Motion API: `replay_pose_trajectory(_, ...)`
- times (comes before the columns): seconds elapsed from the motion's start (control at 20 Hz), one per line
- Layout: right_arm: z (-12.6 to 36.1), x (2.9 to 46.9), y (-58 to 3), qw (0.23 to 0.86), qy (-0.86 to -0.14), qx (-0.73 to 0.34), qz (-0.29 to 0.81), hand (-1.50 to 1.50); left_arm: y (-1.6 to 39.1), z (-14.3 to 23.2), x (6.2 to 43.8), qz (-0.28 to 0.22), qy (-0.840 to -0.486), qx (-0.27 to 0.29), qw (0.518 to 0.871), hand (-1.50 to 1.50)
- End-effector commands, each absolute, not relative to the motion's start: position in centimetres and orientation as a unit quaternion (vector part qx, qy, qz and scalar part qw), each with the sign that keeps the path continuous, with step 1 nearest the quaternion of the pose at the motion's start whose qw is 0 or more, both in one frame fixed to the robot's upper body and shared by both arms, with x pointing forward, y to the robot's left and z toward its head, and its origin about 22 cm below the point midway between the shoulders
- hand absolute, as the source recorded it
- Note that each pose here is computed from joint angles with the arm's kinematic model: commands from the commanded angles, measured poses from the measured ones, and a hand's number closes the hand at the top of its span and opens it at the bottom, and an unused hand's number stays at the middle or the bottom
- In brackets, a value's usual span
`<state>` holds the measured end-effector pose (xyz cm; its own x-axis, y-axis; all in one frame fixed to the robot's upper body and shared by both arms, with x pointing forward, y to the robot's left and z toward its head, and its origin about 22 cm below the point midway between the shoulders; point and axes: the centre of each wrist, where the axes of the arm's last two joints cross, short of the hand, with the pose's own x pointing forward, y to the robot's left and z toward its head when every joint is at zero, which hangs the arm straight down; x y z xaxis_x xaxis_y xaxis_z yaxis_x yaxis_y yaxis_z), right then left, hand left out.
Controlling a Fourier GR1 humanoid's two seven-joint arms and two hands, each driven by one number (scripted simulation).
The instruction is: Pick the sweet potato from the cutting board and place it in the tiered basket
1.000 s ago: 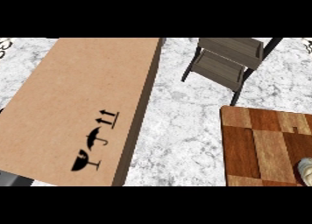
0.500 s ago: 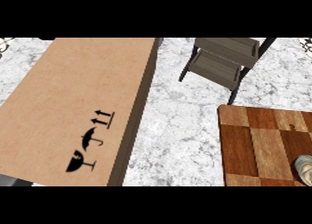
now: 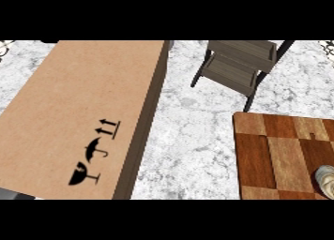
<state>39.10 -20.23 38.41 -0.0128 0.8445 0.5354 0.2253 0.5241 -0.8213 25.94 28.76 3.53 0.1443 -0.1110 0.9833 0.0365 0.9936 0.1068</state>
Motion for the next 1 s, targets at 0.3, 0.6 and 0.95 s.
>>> replay_pose_trajectory(0.3, 35.8, 41.7, -18.6, 0.540, -0.713, -0.410, 0.178, 1.50, 28.8, 3.2, 25.5, -0.051, -0.652, 0.025, 0.756, 0.00)
replay_pose_trajectory(0.6, 36.5, 42.9, -17.7, 0.542, -0.696, -0.418, 0.217, -1.50, 28.4, 3.7, 27.7, -0.039, -0.654, 0.032, 0.755, 0.00)
replay_pose_trajectory(0.95, 34.5, 44.2, -17.2, 0.564, -0.728, -0.368, 0.129, -1.50, 28.7, 3.6, 26.0, -0.049, -0.655, 0.030, 0.754, 0.00)
